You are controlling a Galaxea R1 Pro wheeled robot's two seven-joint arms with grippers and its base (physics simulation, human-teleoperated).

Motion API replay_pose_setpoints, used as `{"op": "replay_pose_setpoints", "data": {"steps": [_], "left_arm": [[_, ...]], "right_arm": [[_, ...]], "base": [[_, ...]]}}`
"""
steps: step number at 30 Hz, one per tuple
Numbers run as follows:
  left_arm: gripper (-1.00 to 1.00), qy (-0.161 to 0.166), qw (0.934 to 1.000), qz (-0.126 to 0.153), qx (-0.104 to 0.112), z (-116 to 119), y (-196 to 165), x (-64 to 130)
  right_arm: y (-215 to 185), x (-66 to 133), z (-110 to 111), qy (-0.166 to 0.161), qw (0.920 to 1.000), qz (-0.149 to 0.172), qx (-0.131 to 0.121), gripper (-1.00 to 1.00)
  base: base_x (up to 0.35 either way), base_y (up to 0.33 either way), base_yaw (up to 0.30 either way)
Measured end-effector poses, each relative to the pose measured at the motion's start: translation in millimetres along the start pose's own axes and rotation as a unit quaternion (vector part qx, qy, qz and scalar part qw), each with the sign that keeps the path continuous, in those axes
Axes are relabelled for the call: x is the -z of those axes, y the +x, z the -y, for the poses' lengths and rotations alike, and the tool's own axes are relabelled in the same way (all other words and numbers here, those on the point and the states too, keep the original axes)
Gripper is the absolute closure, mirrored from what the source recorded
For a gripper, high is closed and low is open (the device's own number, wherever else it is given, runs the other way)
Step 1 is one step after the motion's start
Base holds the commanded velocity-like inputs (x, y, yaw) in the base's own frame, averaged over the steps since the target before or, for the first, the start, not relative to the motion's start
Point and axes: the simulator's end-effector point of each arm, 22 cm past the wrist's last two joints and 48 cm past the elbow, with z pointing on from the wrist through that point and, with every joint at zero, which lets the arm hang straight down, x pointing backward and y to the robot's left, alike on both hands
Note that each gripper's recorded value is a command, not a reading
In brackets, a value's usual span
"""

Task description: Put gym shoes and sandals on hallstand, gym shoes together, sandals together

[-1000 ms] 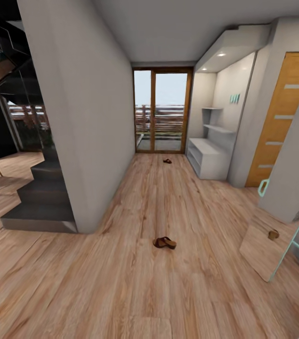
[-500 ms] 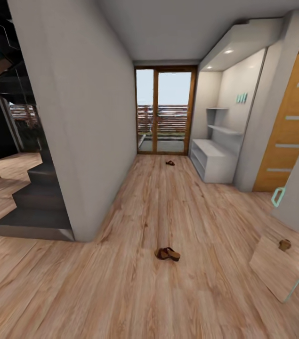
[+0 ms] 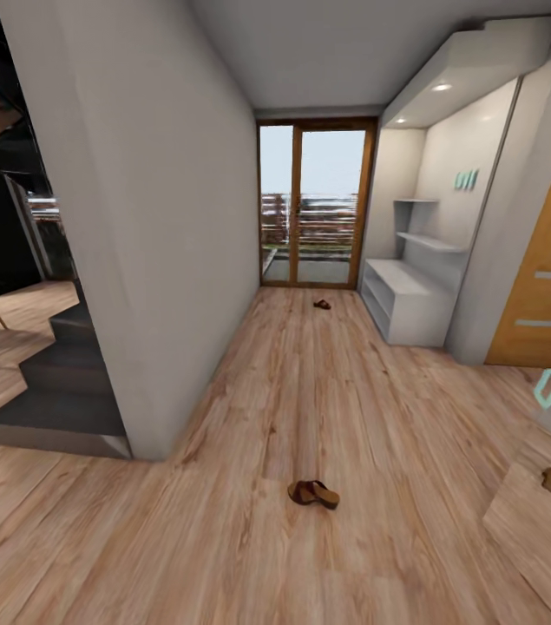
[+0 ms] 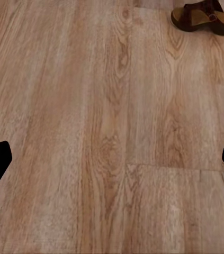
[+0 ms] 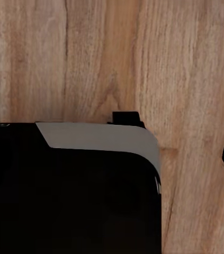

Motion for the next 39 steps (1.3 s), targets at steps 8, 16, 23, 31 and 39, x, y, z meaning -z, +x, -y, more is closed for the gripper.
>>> {"op": "replay_pose_setpoints", "data": {"steps": [8, 16, 23, 31, 39], "left_arm": [[-1.0, 0.0, 1.0, 0.0, 0.0, 0.2, 0.0, 0.0], [-1.0, 0.0, 1.0, 0.0, 0.0, 0.4, 0.0, 0.0], [-1.0, 0.001, 1.0, 0.0, 0.0, 0.5, 0.0, 0.0], [-1.0, 0.001, 1.0, 0.0, 0.0, 0.4, 0.0, 0.0], [-1.0, 0.0, 1.0, 0.0, 0.0, 0.3, 0.0, 0.0]], "right_arm": [[0.1, 0.0, -0.8, -0.001, 1.0, 0.0, 0.003, -1.0], [0.0, 0.0, -1.6, -0.002, 1.0, 0.0, 0.007, -1.0], [-0.1, 0.0, -1.2, -0.002, 1.0, 0.0, 0.002, -1.0], [-3.4, 0.0, -0.3, -0.001, 1.0, 0.004, 0.0, -1.0], [-4.1, 0.0, -0.3, 0.0, 1.0, 0.004, 0.001, -1.0]], "base": [[0.346, -0.134, 0.003], [0.343, -0.151, 0.0], [0.34, -0.157, 0.0], [0.339, -0.158, 0.0], [0.326, -0.173, 0.126]]}}
